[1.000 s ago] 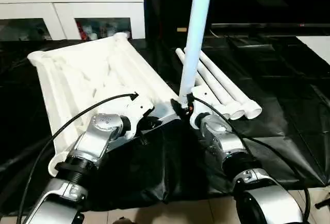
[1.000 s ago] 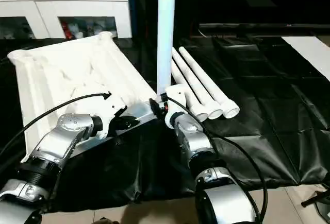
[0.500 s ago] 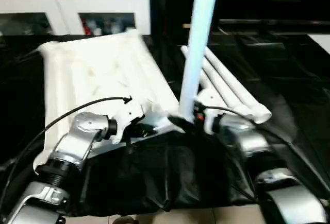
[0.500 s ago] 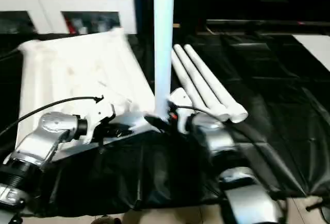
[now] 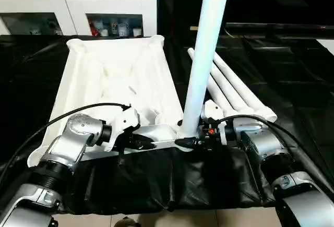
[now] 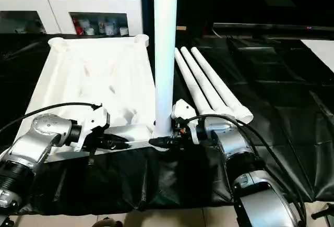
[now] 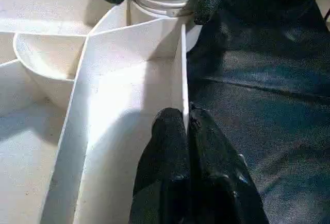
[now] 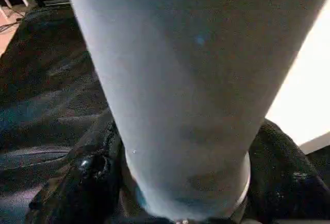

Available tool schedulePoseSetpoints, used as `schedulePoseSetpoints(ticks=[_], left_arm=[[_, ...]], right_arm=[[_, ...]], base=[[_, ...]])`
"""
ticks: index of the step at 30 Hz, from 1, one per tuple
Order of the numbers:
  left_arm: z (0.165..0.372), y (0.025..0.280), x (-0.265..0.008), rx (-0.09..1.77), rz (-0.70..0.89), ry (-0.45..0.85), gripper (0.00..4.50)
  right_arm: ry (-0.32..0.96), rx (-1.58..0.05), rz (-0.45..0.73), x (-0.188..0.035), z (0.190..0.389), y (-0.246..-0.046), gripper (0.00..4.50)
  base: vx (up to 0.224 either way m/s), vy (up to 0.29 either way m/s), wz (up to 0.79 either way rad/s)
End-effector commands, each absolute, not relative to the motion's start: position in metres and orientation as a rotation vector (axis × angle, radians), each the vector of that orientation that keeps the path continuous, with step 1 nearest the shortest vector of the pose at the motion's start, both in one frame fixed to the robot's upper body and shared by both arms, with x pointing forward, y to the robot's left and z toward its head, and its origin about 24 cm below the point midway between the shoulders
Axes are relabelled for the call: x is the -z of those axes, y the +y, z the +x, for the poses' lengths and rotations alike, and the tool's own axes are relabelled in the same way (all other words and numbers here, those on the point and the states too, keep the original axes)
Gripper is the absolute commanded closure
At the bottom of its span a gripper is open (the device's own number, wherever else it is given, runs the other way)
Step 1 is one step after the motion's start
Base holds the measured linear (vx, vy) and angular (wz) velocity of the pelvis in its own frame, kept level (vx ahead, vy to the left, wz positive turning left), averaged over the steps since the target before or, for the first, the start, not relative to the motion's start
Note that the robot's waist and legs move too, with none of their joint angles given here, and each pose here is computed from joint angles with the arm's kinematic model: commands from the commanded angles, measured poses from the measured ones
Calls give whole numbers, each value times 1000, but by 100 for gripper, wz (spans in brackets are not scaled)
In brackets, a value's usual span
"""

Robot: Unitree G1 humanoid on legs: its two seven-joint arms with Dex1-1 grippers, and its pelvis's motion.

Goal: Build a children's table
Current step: Rotate leg to tighten

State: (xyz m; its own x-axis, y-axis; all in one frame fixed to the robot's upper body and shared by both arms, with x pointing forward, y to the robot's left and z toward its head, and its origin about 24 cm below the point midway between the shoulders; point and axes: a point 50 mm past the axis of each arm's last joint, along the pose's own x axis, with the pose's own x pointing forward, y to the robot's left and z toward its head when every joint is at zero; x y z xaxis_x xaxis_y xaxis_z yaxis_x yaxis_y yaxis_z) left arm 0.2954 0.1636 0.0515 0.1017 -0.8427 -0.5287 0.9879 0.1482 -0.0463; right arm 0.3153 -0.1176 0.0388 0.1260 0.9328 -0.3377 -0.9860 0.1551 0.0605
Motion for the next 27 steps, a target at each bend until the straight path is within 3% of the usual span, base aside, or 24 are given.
schedulePoseSetpoints(ticks=[1,4,6,10,14,17,18,22,23,27], left_arm=[[297,150,-54,1457,365,464,450],[305,147,-54,1333,334,441,450],[309,146,-53,1271,318,439,450],[324,136,-52,1014,288,438,450],[330,127,-56,871,256,431,450],[329,120,-58,842,257,425,450],[328,118,-58,841,267,423,450],[322,111,-57,874,269,429,450],[321,111,-56,876,272,435,450],[319,112,-53,898,300,453,450]], right_arm=[[352,-1489,-186,-35,309,-101,173],[326,-1321,-67,-34,317,-95,176],[318,-1239,-52,-33,322,-93,176],[331,-824,2,-23,340,-83,177],[357,-609,50,-17,344,-75,178],[343,-547,101,-18,346,-69,178],[332,-538,115,-19,346,-65,122],[304,-557,121,-24,347,-58,99],[296,-565,95,-25,348,-58,74],[244,-563,-14,-33,352,-68,66]], base=[[0,0,0],[0,0,0],[0,0,0],[0,0,0],[0,0,0],[0,0,0],[0,0,0],[0,0,0],[0,0,0],[0,0,0]])
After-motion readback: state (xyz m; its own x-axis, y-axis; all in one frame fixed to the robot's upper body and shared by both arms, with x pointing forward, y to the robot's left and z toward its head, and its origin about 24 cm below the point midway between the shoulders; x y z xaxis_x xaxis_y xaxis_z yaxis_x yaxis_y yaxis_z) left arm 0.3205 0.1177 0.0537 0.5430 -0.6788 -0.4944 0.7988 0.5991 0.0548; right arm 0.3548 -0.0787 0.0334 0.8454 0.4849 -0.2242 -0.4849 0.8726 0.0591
